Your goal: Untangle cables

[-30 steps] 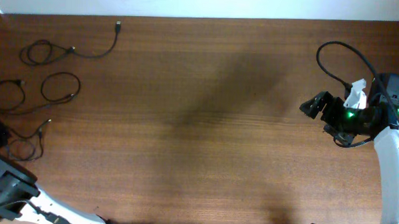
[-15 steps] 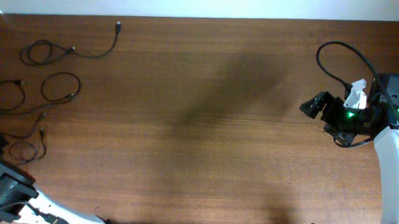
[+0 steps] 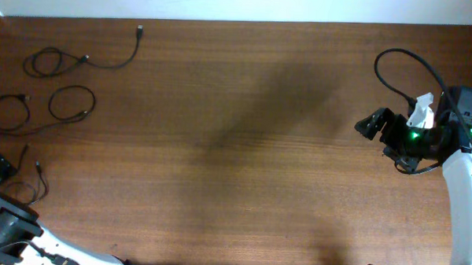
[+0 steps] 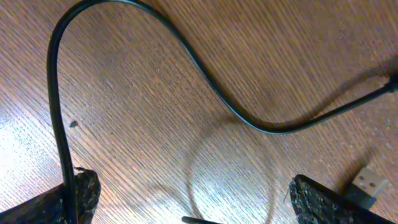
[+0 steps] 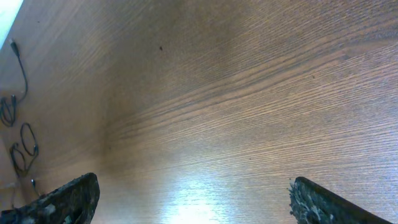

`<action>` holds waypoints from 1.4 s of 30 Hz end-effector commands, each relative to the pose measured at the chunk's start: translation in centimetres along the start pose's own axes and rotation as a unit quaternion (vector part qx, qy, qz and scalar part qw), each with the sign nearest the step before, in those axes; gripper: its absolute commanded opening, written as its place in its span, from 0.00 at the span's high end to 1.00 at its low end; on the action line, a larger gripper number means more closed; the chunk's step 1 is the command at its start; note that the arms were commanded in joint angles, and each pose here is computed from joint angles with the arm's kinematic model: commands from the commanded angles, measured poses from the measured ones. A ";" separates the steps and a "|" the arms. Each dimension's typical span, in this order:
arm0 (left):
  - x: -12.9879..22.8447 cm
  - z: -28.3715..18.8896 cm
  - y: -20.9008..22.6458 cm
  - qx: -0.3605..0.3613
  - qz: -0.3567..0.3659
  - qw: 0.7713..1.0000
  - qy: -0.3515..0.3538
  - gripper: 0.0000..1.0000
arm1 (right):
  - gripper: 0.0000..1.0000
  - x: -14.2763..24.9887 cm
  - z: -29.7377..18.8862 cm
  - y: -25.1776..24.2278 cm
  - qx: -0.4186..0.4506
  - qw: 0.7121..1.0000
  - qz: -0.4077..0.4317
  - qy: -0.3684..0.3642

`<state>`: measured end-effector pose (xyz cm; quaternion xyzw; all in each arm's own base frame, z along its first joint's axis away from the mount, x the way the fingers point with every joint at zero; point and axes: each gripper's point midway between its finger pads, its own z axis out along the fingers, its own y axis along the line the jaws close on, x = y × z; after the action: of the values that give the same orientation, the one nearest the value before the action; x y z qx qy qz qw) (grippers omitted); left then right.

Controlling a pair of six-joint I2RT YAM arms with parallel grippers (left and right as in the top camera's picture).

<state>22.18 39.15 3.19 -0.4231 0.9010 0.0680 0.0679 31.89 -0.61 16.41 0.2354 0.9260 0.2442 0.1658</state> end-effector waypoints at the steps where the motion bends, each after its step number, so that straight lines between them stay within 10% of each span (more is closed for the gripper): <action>1: -2.3 -2.0 -1.0 0.038 -0.011 0.999 -0.035 0.01 | 0.02 -0.1 0.0 0.1 -0.004 1.000 -0.006 0.000; 16: -3.3 -5.1 -2.3 0.082 -0.008 0.995 -0.055 0.03 | 0.02 0.0 0.0 0.0 -0.002 1.000 -0.005 0.002; 23: -1.6 -5.0 1.7 -0.074 -0.008 0.997 -0.010 0.01 | 0.02 -0.1 0.0 0.0 -0.002 1.000 -0.006 -0.001; 34: -2.4 -5.8 -0.6 -0.039 -0.010 0.999 -0.031 0.01 | 0.02 -0.1 0.0 0.0 -0.002 1.000 -0.006 0.000; 39: -4.2 -11.3 0.0 -0.046 -0.065 0.990 -0.114 0.01 | 0.01 -0.1 0.0 0.0 -0.002 1.000 -0.006 0.000; 42: -6.7 -19.0 -4.0 0.087 -0.086 0.966 -0.230 0.01 | 0.02 0.1 0.0 0.0 -0.001 1.000 -0.004 0.003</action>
<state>24.97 40.24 13.85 -0.4591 0.8631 0.1360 0.1607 31.87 -0.61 16.40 0.2352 0.9261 0.2439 0.1656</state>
